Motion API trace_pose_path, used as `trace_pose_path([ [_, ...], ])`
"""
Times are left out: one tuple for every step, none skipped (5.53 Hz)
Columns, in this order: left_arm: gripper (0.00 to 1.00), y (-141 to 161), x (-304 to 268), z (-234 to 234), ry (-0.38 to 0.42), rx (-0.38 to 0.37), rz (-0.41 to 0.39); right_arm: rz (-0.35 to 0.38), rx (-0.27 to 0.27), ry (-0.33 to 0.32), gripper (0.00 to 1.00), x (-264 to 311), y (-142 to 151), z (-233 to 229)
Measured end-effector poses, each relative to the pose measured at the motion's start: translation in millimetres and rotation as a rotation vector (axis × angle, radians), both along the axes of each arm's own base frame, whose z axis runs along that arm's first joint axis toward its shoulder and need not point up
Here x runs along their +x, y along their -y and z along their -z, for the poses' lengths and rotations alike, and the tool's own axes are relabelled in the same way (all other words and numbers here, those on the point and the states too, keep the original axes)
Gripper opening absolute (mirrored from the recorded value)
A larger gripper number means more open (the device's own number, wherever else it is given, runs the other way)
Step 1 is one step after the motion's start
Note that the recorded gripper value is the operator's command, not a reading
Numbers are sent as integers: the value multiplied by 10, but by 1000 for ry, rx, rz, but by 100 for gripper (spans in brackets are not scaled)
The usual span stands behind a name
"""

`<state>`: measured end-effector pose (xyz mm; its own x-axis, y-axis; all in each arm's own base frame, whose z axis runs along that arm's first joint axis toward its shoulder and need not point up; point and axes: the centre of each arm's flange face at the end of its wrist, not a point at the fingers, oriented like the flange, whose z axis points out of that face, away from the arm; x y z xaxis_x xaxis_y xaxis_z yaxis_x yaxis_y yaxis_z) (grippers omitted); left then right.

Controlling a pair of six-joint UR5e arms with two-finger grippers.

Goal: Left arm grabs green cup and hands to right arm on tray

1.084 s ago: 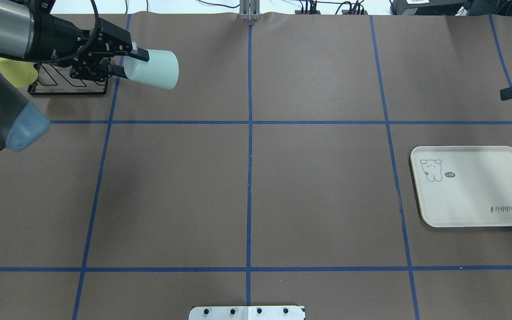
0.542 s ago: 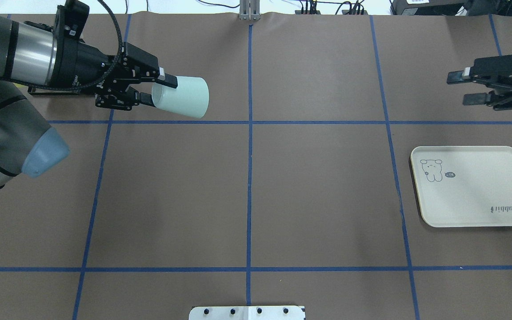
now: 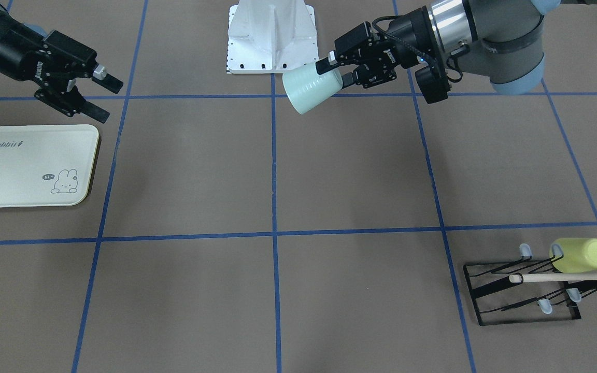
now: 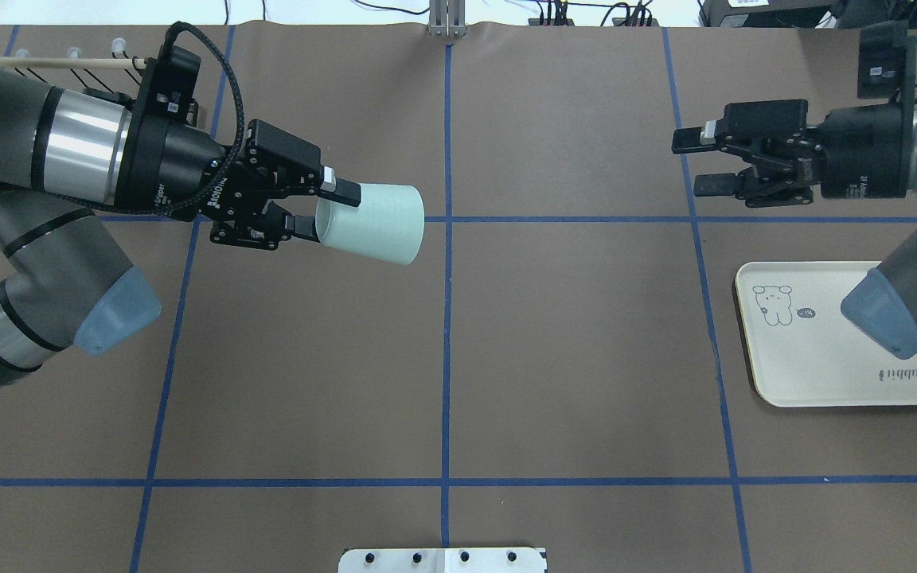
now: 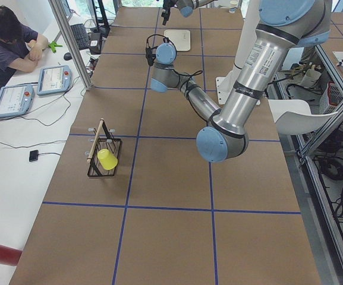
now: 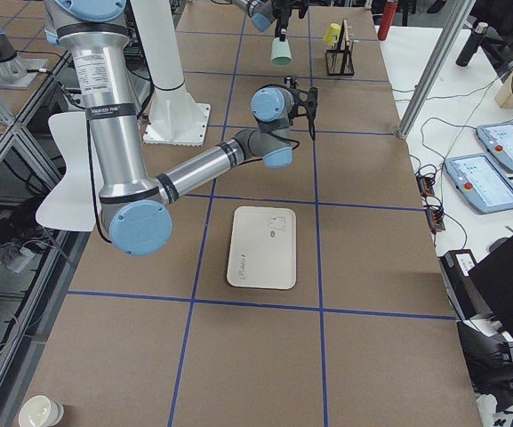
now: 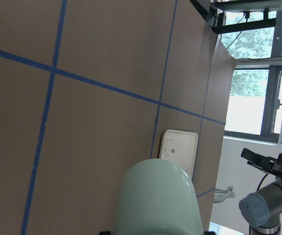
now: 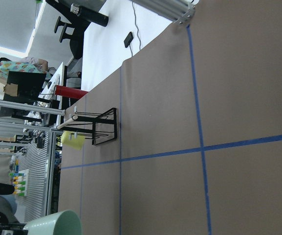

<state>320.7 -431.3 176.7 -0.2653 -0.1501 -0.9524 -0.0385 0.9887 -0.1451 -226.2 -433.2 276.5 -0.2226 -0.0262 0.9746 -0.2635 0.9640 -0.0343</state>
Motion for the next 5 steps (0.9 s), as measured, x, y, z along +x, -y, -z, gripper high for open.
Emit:
trace_pose_path([
  [0, -108, 33, 41, -43, 12, -28, 12, 35, 109, 99, -219, -178, 135],
  [0, -158, 42, 82, -66, 12, -43, 23, 34, 225, 99, -428, -379, 221],
  [0, -176, 31, 226, -94, -9, -62, 40, 17, 316, 99, -559, -516, 327],
  [0, -186, 17, 431, -130, -39, -80, 58, 29, 401, 99, -627, -637, 407],
  [0, -188, 1, 574, -158, -65, -88, 67, 35, 474, 99, -698, -758, 445],
])
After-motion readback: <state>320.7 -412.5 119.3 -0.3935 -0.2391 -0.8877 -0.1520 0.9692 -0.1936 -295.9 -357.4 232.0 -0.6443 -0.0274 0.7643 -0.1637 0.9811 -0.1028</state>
